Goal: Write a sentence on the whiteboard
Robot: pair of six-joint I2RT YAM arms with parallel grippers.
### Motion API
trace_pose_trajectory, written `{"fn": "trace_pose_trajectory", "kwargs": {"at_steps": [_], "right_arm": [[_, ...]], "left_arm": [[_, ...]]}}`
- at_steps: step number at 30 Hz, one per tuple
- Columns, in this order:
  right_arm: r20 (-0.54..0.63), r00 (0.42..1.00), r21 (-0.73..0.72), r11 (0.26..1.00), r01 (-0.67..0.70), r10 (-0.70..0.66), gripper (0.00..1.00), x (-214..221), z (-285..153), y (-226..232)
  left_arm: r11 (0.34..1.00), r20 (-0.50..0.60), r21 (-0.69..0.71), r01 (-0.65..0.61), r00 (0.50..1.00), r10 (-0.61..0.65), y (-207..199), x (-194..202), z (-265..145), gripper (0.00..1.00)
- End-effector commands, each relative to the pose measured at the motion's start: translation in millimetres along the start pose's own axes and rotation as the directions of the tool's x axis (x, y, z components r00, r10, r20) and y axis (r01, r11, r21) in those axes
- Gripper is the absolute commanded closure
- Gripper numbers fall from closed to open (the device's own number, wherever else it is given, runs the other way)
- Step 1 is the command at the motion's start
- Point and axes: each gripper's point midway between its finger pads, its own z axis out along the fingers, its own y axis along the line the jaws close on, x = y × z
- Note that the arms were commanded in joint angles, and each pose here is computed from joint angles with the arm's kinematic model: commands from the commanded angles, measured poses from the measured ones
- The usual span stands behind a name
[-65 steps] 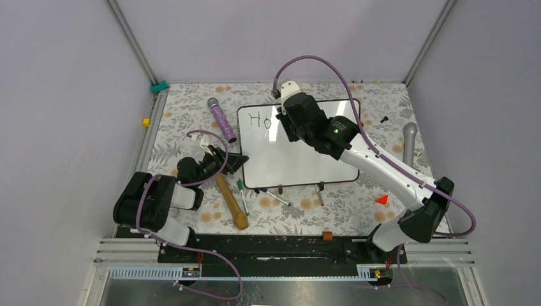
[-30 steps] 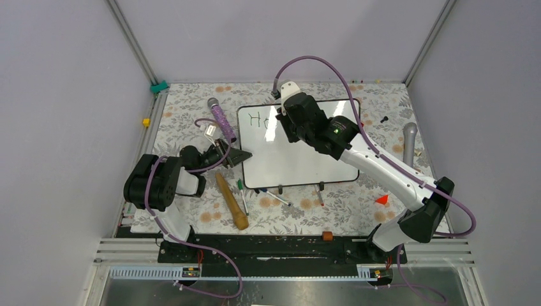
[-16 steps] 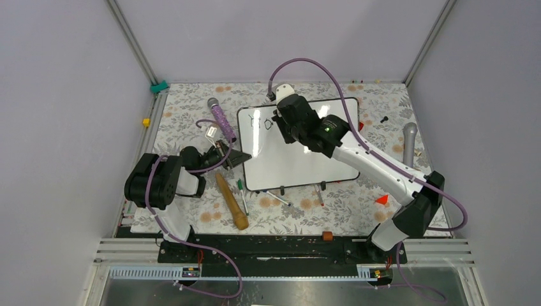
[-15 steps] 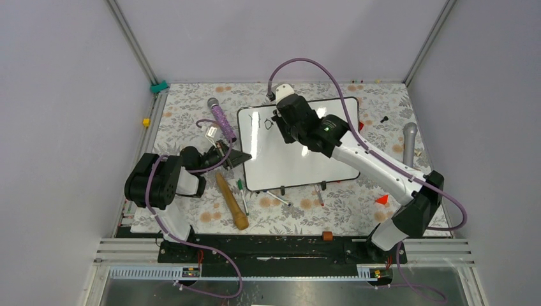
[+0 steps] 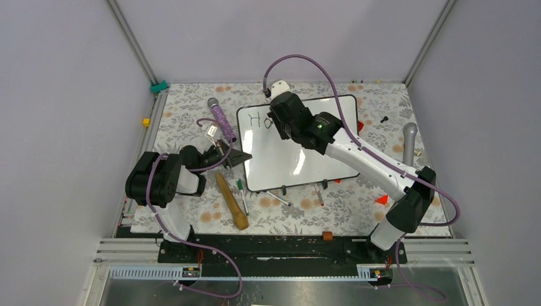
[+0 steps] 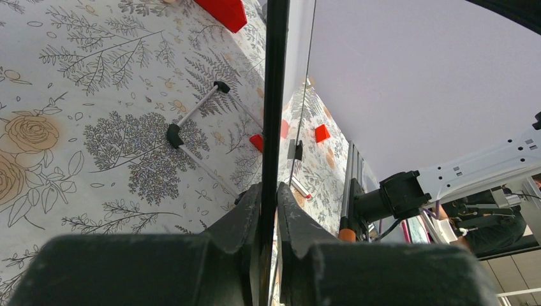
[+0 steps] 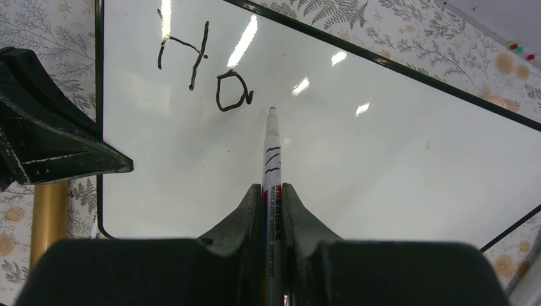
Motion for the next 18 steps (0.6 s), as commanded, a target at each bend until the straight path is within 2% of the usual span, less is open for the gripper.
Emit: {"fn": "trace_pose_trajectory", "kwargs": {"at_steps": [1, 7, 12, 15, 18], "right_arm": [[0.05, 0.999, 0.028, 1.0, -0.011, 0.01, 1.0, -21, -3, -2], [0.034, 0.999, 0.005, 1.0, -0.016, 0.016, 1.0, -22, -1, 4], [0.036, 0.999, 0.005, 1.0, -0.016, 0.016, 1.0, -22, -3, 3], [0.038, 0.999, 0.01, 1.0, -0.014, 0.013, 1.0, -21, -4, 1], [0.039, 0.999, 0.014, 1.0, -0.012, 0.011, 1.0, -21, -5, -1]], "left_arm": [[0.999, 0.025, -0.002, -0.038, 0.999, 0.038, 5, -10, 1, 1.0], [1.0, 0.018, -0.006, -0.026, 1.0, 0.026, 7, -8, 0, 0.99], [1.0, -0.001, -0.01, 0.021, 1.0, -0.022, 13, -8, 1, 0.72], [0.998, -0.085, 0.026, 0.063, 0.995, -0.061, 17, -4, 5, 0.65], [0.992, -0.109, 0.082, 0.091, 0.991, -0.082, 14, -7, 8, 0.6]]}}
